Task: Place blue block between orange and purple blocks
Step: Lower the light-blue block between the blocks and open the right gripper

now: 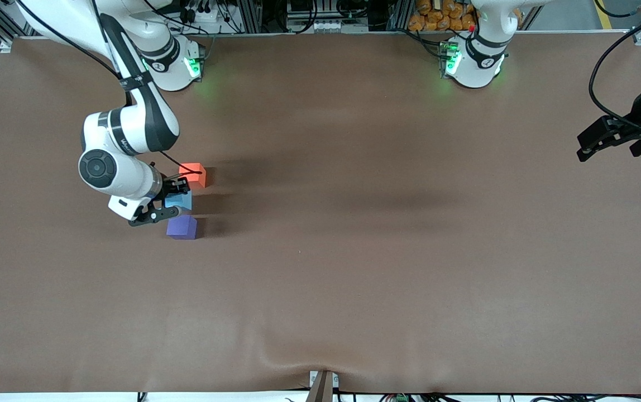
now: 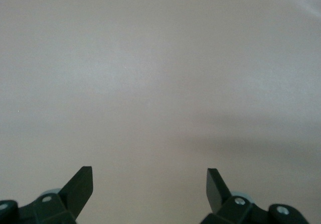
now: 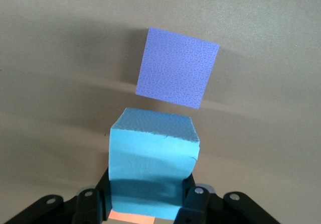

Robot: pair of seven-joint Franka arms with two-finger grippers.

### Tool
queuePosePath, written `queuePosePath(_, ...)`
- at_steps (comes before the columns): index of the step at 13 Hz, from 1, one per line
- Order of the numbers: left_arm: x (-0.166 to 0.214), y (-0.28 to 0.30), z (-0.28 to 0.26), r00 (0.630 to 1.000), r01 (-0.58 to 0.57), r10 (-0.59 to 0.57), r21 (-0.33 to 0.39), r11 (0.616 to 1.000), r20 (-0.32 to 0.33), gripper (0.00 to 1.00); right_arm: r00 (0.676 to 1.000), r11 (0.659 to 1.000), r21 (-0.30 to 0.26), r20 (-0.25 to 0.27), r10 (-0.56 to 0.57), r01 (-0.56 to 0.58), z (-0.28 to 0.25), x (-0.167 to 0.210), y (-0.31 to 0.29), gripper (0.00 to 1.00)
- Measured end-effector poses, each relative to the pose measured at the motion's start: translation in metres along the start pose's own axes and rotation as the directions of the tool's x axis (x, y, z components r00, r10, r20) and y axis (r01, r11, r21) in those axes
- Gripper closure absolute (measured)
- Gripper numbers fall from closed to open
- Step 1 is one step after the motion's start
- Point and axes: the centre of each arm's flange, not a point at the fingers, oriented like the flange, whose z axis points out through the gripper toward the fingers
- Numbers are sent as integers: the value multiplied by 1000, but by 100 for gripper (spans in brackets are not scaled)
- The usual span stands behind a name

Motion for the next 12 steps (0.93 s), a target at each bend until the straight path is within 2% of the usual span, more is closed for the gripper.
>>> queuePosePath(2,-1,5,0,1000,-9,9,-1,1000,1,0,1000,1000,-2,-19,0,0,6,-1,0,45)
queuePosePath(12,-2,15,3,1000,-28,28,-2,1000,6,0,999,1000,-4,-38,5,-5,36,-11,2,45)
